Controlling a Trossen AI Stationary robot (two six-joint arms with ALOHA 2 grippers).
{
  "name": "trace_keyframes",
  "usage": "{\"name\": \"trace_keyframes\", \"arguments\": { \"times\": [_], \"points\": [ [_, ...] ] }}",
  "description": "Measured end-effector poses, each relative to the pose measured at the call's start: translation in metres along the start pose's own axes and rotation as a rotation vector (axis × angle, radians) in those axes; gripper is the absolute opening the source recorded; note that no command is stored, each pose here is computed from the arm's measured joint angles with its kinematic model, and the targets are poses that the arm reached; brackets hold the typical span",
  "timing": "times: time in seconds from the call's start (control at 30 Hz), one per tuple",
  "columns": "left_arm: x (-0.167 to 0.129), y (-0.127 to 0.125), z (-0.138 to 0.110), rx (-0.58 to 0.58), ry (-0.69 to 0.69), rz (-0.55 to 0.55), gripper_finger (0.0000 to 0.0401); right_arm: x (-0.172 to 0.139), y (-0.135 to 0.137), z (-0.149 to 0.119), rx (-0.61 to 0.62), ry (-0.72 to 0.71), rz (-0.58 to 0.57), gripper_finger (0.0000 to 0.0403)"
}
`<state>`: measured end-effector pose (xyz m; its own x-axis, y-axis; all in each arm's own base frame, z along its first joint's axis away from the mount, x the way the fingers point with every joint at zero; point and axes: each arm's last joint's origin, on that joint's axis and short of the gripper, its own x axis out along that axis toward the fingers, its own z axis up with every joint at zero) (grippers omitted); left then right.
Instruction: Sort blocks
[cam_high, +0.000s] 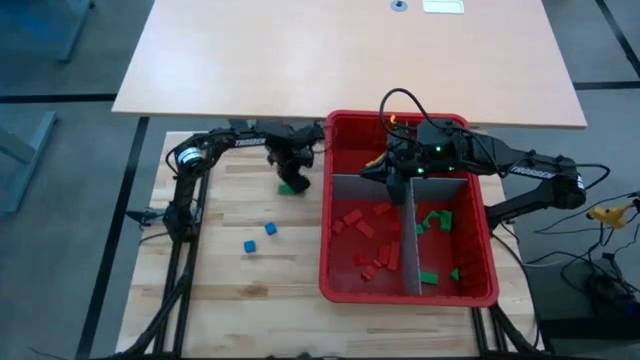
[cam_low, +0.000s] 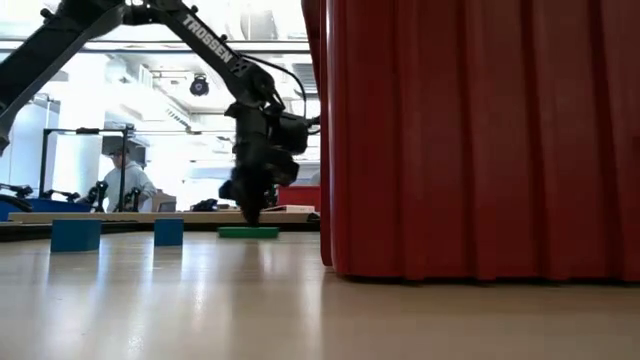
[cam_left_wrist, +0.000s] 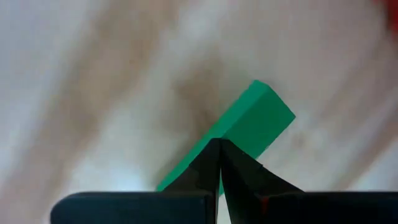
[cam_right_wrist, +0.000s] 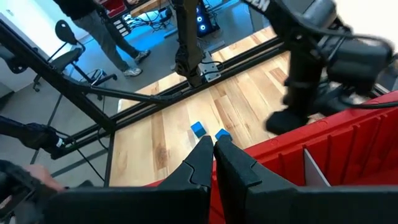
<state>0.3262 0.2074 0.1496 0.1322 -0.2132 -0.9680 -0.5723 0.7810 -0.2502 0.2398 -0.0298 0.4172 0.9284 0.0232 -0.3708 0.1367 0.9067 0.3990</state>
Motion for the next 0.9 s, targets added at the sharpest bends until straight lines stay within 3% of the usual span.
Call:
{"name": "trace_keyframes", "arguments": {
  "times": [0.3,0.57,0.7,0.9],
  "points": [
    [0.017,-0.052,-0.068,0.110,0.238,-0.142,0.0000,0.000,0.000,0.000,-0.034,-0.005,-0.012,0.0000],
    [0.024,-0.066,-0.151,0.088,0.347,-0.107,0.0000,0.000,-0.003,0.001,-0.053,-0.012,-0.032,0.0000],
    [0.005,-0.069,-0.175,0.056,0.244,-0.126,0.0000,-0.001,-0.004,0.002,-0.061,-0.015,-0.039,0.0000],
    [-0.050,-0.076,-0.182,0.058,-0.142,-0.147,0.0000,-0.002,-0.011,0.004,-0.070,-0.026,-0.065,0.0000]
  ]
}}
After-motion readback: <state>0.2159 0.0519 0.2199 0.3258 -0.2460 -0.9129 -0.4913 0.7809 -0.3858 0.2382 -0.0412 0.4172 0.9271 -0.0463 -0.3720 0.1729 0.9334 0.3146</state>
